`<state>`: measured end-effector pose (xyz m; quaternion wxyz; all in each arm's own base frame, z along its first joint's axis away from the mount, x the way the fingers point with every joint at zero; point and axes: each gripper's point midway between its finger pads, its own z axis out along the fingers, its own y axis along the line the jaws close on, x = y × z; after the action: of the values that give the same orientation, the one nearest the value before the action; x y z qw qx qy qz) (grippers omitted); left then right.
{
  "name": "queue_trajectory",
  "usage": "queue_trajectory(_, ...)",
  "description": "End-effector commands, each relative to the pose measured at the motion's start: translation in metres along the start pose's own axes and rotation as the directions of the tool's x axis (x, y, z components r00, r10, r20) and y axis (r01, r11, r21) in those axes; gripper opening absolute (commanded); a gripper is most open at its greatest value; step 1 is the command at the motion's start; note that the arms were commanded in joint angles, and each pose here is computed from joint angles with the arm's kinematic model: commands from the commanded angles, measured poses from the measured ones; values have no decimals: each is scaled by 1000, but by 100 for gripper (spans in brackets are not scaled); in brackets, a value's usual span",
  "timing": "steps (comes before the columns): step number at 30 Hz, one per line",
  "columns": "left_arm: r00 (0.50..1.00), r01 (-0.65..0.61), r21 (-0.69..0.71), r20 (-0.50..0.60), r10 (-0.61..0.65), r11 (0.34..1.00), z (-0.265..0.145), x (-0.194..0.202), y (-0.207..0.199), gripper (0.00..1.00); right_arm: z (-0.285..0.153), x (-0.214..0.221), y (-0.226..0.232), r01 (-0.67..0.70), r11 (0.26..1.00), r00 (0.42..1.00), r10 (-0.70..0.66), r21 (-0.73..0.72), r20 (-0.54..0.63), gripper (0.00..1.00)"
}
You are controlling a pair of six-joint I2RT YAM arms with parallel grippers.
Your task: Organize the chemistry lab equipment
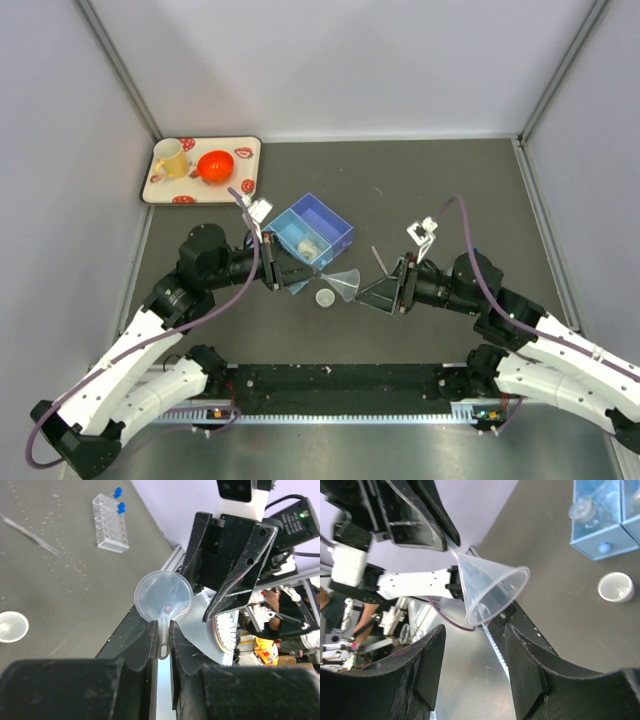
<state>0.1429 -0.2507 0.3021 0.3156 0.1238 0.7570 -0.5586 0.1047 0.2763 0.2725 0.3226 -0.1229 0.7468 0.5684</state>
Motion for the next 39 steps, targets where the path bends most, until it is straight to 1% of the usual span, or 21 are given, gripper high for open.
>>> queue_trajectory(1,999,-22,159,39,16,987,-4,-7,-31,4,-5,-26,46,-5,983,995,23,-181,98,51)
queue_trajectory(4,999,-14,163,39,8,987,-4,-4,-29,4,-4,-29,54,-22,977,995,43,-211,95,50)
queue_trajectory(7,999,-15,181,44,7,983,-4,-3,-29,4,-2,-31,59,-37,972,994,60,-233,94,46)
queue_trajectory(11,997,-30,222,74,14,975,-6,-4,-35,5,1,-30,58,-64,970,993,87,-237,86,34)
queue_trajectory(13,998,-24,231,70,8,973,-5,-3,-35,6,1,-30,57,-67,970,992,89,-232,84,30)
queue_trajectory(16,998,-24,237,63,9,971,-5,-2,-36,8,2,-31,56,-74,973,991,96,-220,91,17)
queue_trajectory(17,998,-20,234,60,6,972,-4,-2,-34,10,2,-32,55,-75,974,991,97,-213,94,4)
queue_trajectory(18,998,-19,231,55,6,973,-4,-1,-34,12,3,-31,52,-79,977,991,99,-200,88,0)
queue_trajectory(21,999,-16,199,48,7,980,-2,1,-27,29,6,-34,51,-73,981,991,91,-181,94,0)
queue_trajectory(22,999,-3,179,36,-4,984,-2,3,-22,50,8,-36,51,-72,983,992,89,-170,94,0)
queue_trajectory(23,999,-13,176,32,8,984,-1,5,-21,67,9,-37,49,-67,984,992,83,-163,97,0)
queue_trajectory(24,1000,-15,173,24,11,985,-1,7,-19,89,10,-38,50,-66,985,992,82,-159,100,0)
queue_trajectory(25,1000,-19,170,16,16,985,-1,8,-18,98,11,-41,47,-66,987,990,83,-145,111,0)
queue_trajectory(27,998,-58,144,16,57,988,-2,8,-15,98,17,-44,40,-64,992,989,77,-105,123,0)
queue_trajectory(28,999,-38,81,-14,39,996,-3,14,-3,98,19,-50,35,-64,995,986,75,-73,151,0)
queue_trajectory(29,994,-102,28,29,102,994,-6,2,-1,98,24,-50,26,-66,997,985,70,-30,155,0)
queue_trajectory(30,992,-115,-27,41,116,993,-9,-1,5,98,26,-54,22,-60,998,983,61,-11,174,0)
queue_trajectory(31,995,-101,-101,14,103,990,-15,5,17,98,28,-61,11,-66,996,977,54,53,208,0)
queue_trajectory(32,987,-141,-162,56,152,977,-21,-7,21,98,34,-60,-1,-69,992,977,46,104,209,0)
queue_trajectory(36,980,-162,-250,70,184,955,-35,-9,30,98,50,-81,-34,-86,967,950,7,241,311,0)
queue_trajectory(39,979,-161,-268,76,187,950,-40,-5,35,98,63,-95,-61,-136,932,919,-8,336,395,0)
